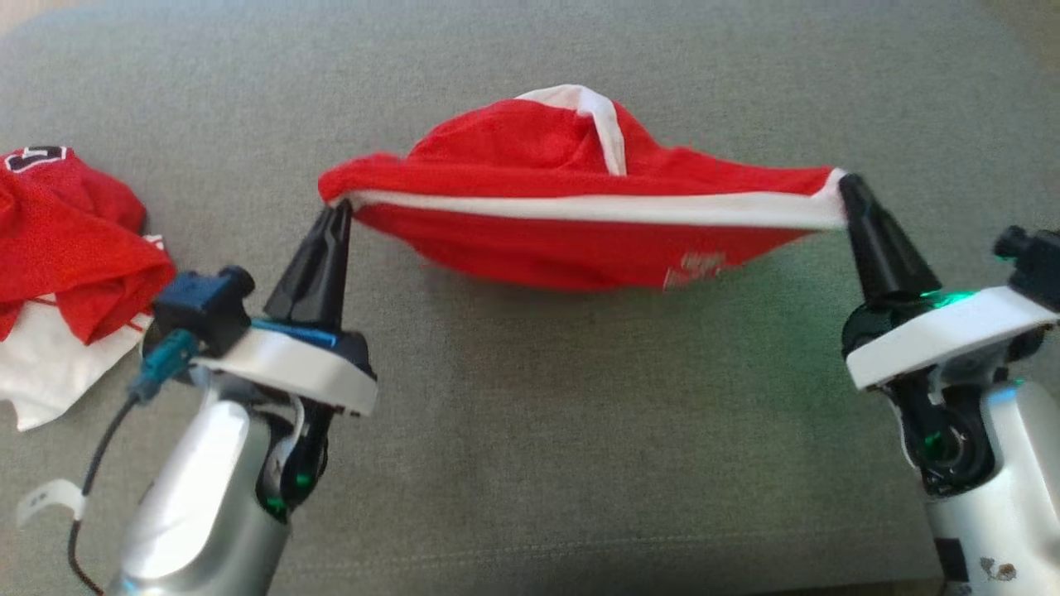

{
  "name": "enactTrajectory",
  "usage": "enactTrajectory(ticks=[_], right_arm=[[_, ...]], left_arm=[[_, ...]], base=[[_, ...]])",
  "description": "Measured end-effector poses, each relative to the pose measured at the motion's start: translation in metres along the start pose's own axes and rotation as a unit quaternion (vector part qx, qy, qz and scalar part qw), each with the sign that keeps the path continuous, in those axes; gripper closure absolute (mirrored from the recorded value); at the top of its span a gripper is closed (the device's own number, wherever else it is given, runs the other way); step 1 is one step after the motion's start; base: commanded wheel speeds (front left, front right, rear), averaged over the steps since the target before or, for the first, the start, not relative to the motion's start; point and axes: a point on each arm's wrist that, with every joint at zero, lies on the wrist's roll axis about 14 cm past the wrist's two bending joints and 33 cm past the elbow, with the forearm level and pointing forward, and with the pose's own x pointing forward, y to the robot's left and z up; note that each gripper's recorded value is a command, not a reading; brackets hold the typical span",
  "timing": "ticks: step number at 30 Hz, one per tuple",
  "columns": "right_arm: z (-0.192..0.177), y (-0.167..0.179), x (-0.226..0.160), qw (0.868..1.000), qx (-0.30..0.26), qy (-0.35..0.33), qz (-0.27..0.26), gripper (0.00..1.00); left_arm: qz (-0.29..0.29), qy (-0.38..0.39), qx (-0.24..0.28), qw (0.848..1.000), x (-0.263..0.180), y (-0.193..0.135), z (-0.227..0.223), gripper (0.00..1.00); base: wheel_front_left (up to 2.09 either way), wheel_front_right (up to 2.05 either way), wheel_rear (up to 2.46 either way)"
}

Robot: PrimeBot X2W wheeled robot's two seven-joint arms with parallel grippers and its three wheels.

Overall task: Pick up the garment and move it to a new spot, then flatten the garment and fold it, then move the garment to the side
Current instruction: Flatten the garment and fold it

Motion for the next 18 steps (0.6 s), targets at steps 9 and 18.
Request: enactTrajectory(ticks=[9,18], right_arm=[[0.089,0.022,-0.007,0.985,-0.012,-0.169,0.019,1.00],[0.177,0.060,-0.013,0.956,-0.069,-0.279,0.060,1.00]], left_arm=[[-0.040,-0.096,0.047,0.993,0.018,-0.019,0.081,1.00],[-0.094,-0.205,0.090,0.970,0.037,-0.052,0.181,1.00]], base=[[0.00,0.00,0.00],[0.00,0.00,0.00]])
